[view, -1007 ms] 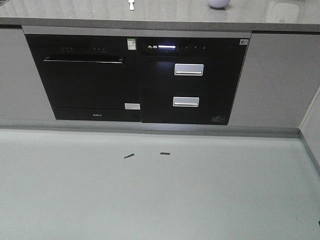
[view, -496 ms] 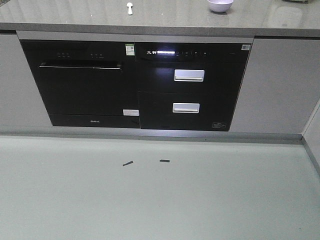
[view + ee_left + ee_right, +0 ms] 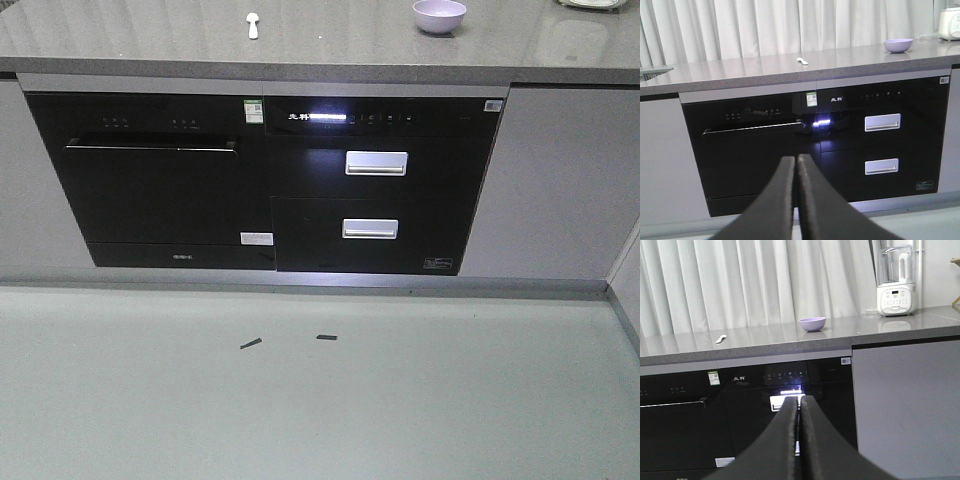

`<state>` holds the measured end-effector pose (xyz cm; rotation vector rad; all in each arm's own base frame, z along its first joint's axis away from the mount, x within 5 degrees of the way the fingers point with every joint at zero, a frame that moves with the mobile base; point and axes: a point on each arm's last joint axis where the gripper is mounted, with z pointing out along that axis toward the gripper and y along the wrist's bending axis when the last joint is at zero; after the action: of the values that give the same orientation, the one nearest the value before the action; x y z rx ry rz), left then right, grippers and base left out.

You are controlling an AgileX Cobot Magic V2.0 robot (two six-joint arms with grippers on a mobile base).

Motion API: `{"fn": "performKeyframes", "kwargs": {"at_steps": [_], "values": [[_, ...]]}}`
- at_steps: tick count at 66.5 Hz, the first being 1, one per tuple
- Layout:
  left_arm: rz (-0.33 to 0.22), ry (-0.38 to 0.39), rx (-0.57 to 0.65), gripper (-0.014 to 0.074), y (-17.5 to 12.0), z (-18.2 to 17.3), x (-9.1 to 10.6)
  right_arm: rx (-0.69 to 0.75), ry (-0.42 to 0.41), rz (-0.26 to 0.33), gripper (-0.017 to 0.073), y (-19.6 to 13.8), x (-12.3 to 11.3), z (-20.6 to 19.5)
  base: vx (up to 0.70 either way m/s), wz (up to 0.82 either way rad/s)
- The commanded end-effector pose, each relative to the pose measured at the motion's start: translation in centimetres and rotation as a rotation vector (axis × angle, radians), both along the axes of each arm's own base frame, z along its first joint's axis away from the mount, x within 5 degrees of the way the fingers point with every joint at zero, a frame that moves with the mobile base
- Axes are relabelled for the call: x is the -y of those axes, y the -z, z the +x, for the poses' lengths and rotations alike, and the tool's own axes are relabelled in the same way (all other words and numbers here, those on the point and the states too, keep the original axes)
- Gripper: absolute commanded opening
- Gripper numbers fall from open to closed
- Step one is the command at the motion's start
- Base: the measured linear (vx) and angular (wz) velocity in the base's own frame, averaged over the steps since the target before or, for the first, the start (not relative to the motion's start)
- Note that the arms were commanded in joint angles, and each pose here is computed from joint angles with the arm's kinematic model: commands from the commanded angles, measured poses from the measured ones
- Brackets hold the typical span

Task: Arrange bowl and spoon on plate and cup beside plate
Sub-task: 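Drive the base toward the counter with both grippers closed, then continue driving closer to the counter holding the spoon and bowl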

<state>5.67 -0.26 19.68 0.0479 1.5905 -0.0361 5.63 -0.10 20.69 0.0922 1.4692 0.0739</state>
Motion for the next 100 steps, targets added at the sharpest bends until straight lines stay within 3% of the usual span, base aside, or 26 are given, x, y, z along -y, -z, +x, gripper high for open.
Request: {"fn": "performKeyframes", "kwargs": {"at_steps": [1,100], "values": [[-0.012,0.009,0.076,-0.0006,-0.9,0.0,0.08,0.084,0.008,-0.014,-0.0003,-0.65,0.04,-0.17,0.13,-0.02],[-0.012,0.009,0.076,-0.0006,-0.9,0.0,0.08,0.084,0.008,-0.014,-0.0003,-0.65,0.04,-0.17,0.11,-0.02]]}}
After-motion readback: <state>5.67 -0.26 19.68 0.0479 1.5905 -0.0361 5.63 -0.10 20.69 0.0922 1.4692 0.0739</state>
